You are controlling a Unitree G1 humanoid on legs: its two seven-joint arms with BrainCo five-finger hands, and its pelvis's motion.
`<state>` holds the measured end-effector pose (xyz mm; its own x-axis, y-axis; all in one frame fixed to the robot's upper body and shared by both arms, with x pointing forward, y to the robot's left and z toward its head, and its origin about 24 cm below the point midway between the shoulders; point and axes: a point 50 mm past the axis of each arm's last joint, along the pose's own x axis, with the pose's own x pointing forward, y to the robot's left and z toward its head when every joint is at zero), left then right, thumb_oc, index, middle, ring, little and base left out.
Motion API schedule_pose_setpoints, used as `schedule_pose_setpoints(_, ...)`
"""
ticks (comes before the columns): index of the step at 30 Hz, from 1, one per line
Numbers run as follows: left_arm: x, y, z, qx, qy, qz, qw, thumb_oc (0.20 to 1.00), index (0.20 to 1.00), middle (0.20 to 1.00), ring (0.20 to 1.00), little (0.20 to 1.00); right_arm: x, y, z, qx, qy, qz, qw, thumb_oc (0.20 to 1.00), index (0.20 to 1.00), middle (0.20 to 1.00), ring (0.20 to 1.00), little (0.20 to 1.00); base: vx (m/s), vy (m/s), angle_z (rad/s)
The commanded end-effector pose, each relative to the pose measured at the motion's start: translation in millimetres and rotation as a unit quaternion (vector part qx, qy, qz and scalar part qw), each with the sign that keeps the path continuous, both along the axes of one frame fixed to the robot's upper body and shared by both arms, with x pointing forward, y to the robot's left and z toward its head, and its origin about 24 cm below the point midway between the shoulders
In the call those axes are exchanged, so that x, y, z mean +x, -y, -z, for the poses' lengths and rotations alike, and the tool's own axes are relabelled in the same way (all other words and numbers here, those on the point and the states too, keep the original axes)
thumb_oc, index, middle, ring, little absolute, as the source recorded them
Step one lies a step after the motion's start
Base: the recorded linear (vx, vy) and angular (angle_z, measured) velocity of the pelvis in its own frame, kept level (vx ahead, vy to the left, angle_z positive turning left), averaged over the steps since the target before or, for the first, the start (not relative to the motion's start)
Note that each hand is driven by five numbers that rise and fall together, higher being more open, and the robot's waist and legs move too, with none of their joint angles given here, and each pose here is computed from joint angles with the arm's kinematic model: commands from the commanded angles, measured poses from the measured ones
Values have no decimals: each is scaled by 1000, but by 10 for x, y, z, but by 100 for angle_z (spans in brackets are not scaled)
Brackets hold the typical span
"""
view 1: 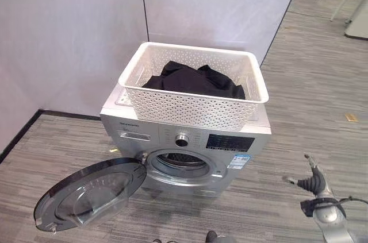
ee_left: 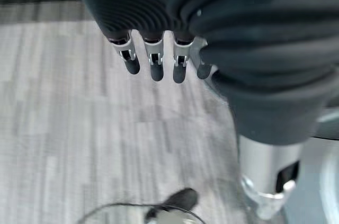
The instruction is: Grab the laundry basket,head to the washer,open it,put in the laundry and shut it.
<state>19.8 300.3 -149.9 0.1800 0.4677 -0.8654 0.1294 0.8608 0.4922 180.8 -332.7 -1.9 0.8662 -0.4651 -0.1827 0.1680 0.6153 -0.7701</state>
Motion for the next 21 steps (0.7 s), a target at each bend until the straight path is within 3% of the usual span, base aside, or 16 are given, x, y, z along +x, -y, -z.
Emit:
schedule_pose_setpoints(1, -46, -16, -1, 6, -18, 9, 1000, 1000, 1000, 1000, 1000, 1000, 206, 233, -570, -86, 105, 9, 991, 1000, 1000, 1000, 1000, 1000, 61, 47, -10)
schedule_pose_setpoints(11, -109, 81, 41, -14, -18, -11, 1000, 1000, 1000, 1000, 1000, 1000, 182, 475, -1481, -198, 244, 35, 949, 1000, 1000, 1000, 1000, 1000, 40, 9, -5)
schedule_pose_setpoints(21, -79, -86, -30, 0, -11, -13, 1000, 1000, 1000, 1000, 1000, 1000, 424, 456, -2204, -253, 305, -36, 917, 1000, 1000, 1000, 1000, 1000, 0, -11, 10)
